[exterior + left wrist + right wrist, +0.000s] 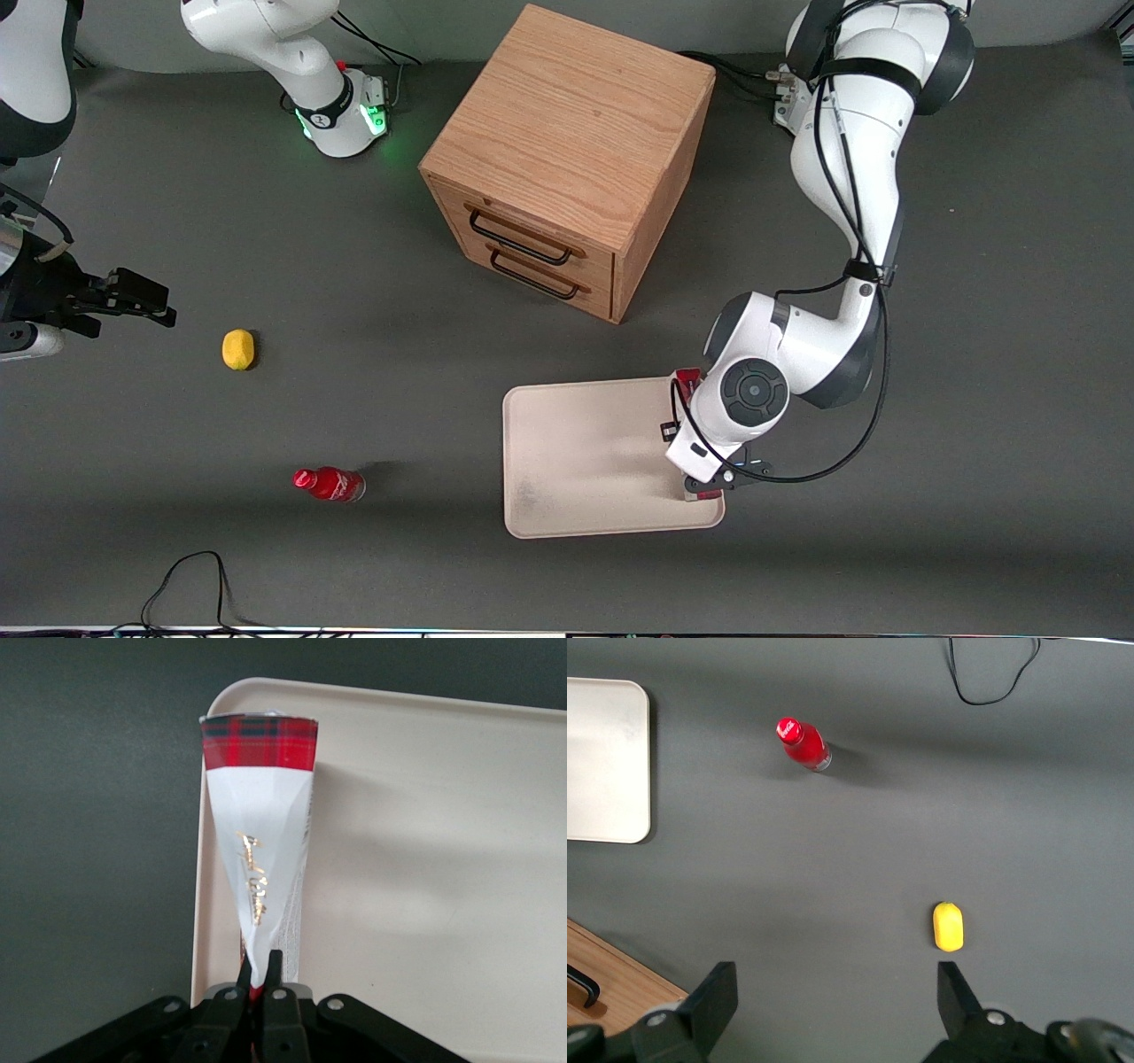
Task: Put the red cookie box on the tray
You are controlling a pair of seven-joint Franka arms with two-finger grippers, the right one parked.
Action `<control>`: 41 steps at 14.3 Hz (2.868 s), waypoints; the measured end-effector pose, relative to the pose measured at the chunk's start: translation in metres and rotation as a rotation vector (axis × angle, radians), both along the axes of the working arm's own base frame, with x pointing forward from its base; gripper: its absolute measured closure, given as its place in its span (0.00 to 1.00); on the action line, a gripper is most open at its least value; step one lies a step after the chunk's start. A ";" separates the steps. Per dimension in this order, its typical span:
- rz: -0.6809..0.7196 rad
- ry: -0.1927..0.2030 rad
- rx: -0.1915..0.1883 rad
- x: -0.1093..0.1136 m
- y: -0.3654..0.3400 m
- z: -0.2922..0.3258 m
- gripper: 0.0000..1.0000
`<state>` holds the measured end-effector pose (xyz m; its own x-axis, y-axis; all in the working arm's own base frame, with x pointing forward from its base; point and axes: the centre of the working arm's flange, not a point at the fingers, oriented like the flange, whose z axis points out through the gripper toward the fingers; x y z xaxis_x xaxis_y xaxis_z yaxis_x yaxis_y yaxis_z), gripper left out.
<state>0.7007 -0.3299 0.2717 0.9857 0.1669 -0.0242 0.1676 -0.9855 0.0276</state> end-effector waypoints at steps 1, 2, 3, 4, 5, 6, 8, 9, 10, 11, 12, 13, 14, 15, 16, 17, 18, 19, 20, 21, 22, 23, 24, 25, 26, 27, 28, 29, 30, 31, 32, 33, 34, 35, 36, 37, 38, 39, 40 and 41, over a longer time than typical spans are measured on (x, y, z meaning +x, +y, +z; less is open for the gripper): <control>0.000 0.001 0.001 0.000 0.000 -0.002 0.97; 0.000 0.002 0.002 0.000 0.001 -0.003 0.97; -0.004 0.001 0.005 0.000 0.001 -0.003 0.97; -0.012 0.000 0.009 0.000 0.001 -0.003 0.92; -0.018 -0.003 0.012 0.000 0.002 -0.003 0.83; -0.022 -0.005 0.013 0.000 0.002 -0.002 0.71; -0.025 -0.010 0.013 0.001 0.002 0.002 0.49; -0.026 -0.011 0.014 0.001 0.002 0.003 0.39; -0.027 -0.007 0.016 0.001 0.003 0.005 0.27; -0.028 0.005 0.021 0.000 0.003 0.009 0.18; -0.029 0.021 0.028 -0.002 0.003 0.018 0.06; -0.030 0.038 0.033 -0.005 0.004 0.032 0.00; -0.032 0.050 0.037 -0.008 0.005 0.054 0.00; -0.034 0.063 0.041 -0.012 0.006 0.079 0.00; -0.037 0.073 0.044 -0.019 0.008 0.110 0.00; -0.039 0.076 0.045 -0.027 0.011 0.144 0.00; -0.040 0.073 0.044 -0.037 0.016 0.180 0.00; -0.042 0.070 0.042 -0.048 0.022 0.216 0.00; -0.047 0.067 0.041 -0.062 0.029 0.252 0.00; -0.053 0.060 0.038 -0.076 0.036 0.284 0.00; -0.057 0.051 0.035 -0.089 0.043 0.312 0.00; -0.058 0.042 0.033 -0.101 0.050 0.336 0.00; -0.057 0.035 0.031 -0.112 0.057 0.356 0.00; -0.057 0.030 0.030 -0.122 0.063 0.373 0.00; -0.058 0.027 0.031 -0.129 0.069 0.385 0.00; -0.057 0.022 0.032 -0.132 0.077 0.392 0.00; -0.061 0.016 0.031 -0.130 0.089 0.397 0.00; -0.073 0.017 0.031 -0.126 0.106 0.398 0.00; -0.084 0.023 0.033 -0.122 0.126 0.397 0.00; -0.099 0.029 0.033 -0.119 0.150 0.395 0.00; -0.113 0.028 0.031 -0.117 0.177 0.394 0.00; -0.124 0.023 0.027 -0.118 0.207 0.394 0.00; -0.134 0.018 0.023 -0.122 0.236 0.395 0.00; -0.145 0.014 0.021 -0.130 0.265 0.398 0.00; -0.153 0.013 0.018 -0.139 0.291 0.401 0.00; -0.159 0.011 0.015 -0.148 0.314 0.404 0.00; -0.161 0.009 0.014 -0.156 0.331 0.408 0.00; -0.157 0.006 0.013 -0.163 0.343 0.411 0.00; -0.153 0.005 0.015 -0.168 0.348 0.413 0.00; -0.153 0.006 0.022 -0.171 0.349 0.414 0.00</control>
<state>0.5296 0.0189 0.6857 0.9995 0.0156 -0.0278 0.0158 -0.9999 0.0057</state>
